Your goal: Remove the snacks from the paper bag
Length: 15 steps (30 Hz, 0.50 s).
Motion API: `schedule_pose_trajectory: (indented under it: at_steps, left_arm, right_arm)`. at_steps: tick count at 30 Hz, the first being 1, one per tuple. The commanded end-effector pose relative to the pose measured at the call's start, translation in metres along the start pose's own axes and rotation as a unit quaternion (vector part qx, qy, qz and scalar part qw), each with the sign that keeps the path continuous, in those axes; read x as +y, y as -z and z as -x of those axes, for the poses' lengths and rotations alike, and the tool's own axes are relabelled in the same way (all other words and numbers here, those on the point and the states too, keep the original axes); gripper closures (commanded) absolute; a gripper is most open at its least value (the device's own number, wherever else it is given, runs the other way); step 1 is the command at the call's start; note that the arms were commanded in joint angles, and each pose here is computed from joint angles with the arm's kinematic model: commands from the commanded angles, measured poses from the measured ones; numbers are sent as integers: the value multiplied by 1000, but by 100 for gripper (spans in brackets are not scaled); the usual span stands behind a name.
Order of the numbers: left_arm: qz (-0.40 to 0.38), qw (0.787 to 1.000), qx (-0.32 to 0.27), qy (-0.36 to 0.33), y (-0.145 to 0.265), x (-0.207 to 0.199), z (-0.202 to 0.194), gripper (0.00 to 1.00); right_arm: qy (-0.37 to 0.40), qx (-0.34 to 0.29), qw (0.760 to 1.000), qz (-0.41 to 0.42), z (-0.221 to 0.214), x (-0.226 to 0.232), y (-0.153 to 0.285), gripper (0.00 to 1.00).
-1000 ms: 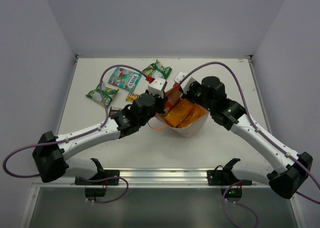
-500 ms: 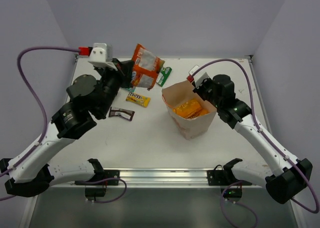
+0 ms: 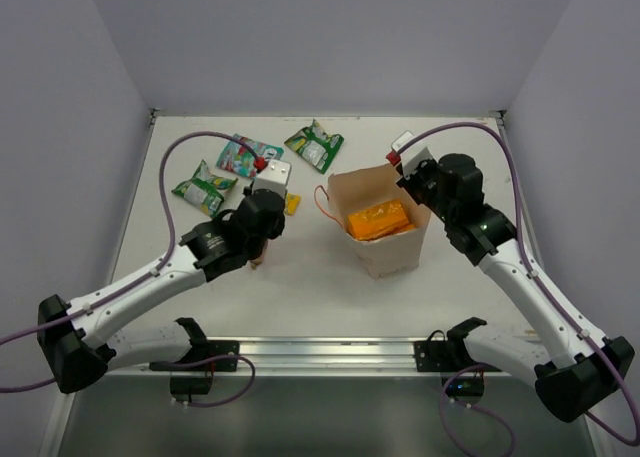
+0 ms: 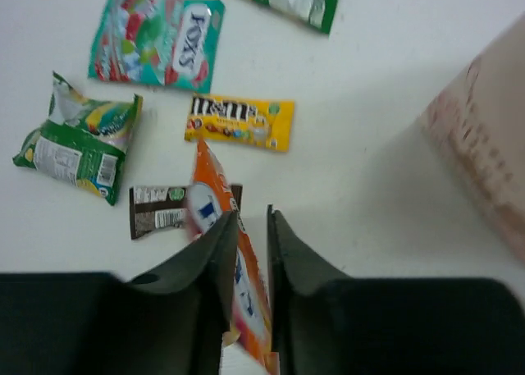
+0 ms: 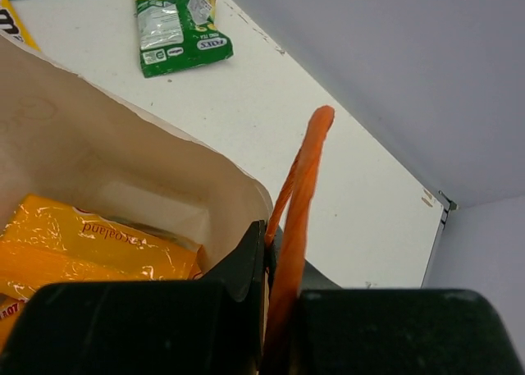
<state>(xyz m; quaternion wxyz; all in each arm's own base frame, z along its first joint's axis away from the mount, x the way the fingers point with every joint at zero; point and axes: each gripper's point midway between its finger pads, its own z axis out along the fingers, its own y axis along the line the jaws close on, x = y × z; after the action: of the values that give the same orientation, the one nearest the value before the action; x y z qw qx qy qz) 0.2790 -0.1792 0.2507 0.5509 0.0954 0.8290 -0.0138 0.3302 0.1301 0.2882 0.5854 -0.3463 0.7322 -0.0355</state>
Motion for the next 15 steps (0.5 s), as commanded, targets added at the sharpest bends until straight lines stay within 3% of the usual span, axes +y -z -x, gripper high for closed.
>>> schedule_pose_trajectory:
  at_steps: [1,2,4,8,12,15]
  left_arm:
    - [-67,997,-4,43,-11,-33,-10,64]
    - [-74,996,0,43,-11,-37,-9,43]
    - [-101,994,-12,48,-5,-46,9,21]
    - [-150,985,-69,56,23,-51,64,15]
    - [-255,957,-127,55,62,-76,127,14]
    - [-313,940,-132,32,71,-106,137,14]
  right_arm:
    - [-7,-88,995,-38,50,-25,14,100]
    - [-3,-90,995,-34,51,-24,13,100]
    - [3,-101,995,-24,55,-21,11,100]
    - [17,-125,992,-7,72,-18,13,100]
    - [40,-152,988,7,97,-15,14,100]
    - [53,-155,986,20,110,-13,9,100]
